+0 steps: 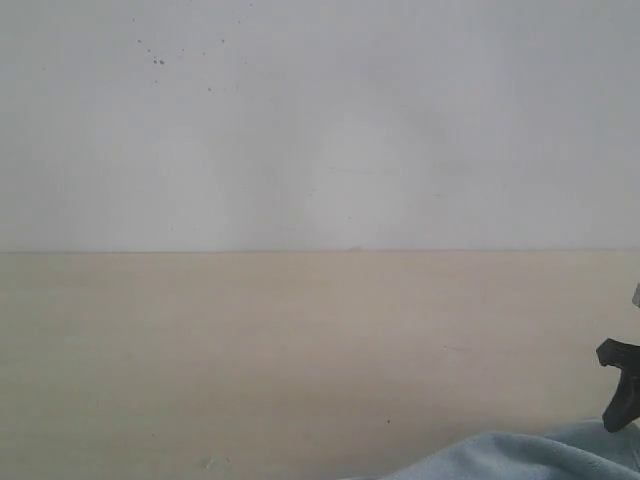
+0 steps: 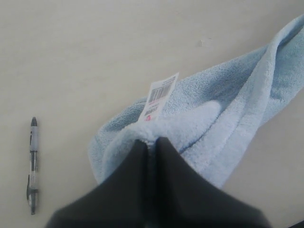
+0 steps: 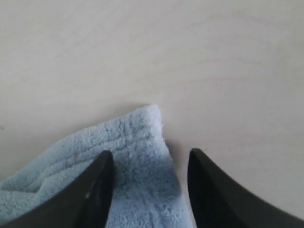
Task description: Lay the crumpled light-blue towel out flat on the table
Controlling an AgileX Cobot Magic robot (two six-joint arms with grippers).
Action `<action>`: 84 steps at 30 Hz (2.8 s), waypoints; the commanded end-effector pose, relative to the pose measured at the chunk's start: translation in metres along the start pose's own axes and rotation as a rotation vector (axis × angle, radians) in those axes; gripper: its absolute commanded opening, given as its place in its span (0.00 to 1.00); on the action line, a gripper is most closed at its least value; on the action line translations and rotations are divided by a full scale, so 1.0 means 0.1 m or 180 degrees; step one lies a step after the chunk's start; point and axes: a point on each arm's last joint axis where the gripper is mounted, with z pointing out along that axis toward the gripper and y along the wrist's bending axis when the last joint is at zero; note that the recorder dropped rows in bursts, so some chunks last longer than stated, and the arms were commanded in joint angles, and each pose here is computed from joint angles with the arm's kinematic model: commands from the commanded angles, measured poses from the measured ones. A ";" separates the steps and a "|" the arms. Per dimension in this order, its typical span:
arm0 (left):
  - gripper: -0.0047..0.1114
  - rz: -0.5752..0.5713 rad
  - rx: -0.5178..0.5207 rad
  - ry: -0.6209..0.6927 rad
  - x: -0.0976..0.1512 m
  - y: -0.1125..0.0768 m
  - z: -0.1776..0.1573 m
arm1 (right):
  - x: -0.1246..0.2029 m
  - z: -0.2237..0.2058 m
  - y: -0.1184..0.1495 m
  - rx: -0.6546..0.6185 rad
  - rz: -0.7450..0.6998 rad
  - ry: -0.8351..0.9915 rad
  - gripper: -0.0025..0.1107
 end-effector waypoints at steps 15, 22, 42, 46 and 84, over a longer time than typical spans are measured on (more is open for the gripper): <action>0.07 0.0045 -0.0038 -0.0260 -0.06 0.01 0.00 | -0.01 -0.23 0.22 -0.0486 -0.0080 -0.0226 0.02; 0.07 -0.0315 -0.0695 -0.1174 -0.30 0.21 -0.08 | 0.11 -1.08 0.64 -0.0656 -0.0372 -0.1040 0.02; 0.07 -0.0641 -0.1065 -0.2529 -0.37 0.38 -1.09 | 2.15 -3.16 1.49 0.0186 -0.1439 -0.3725 0.02; 0.07 -0.0445 -0.1208 -0.2577 -0.46 0.39 -1.03 | 2.21 -3.19 1.46 0.0419 -0.1505 -0.3798 0.02; 0.42 0.0610 -0.1083 0.0037 -1.48 0.51 3.53 | -0.55 -0.61 -0.15 0.1257 -0.0447 -0.2385 0.25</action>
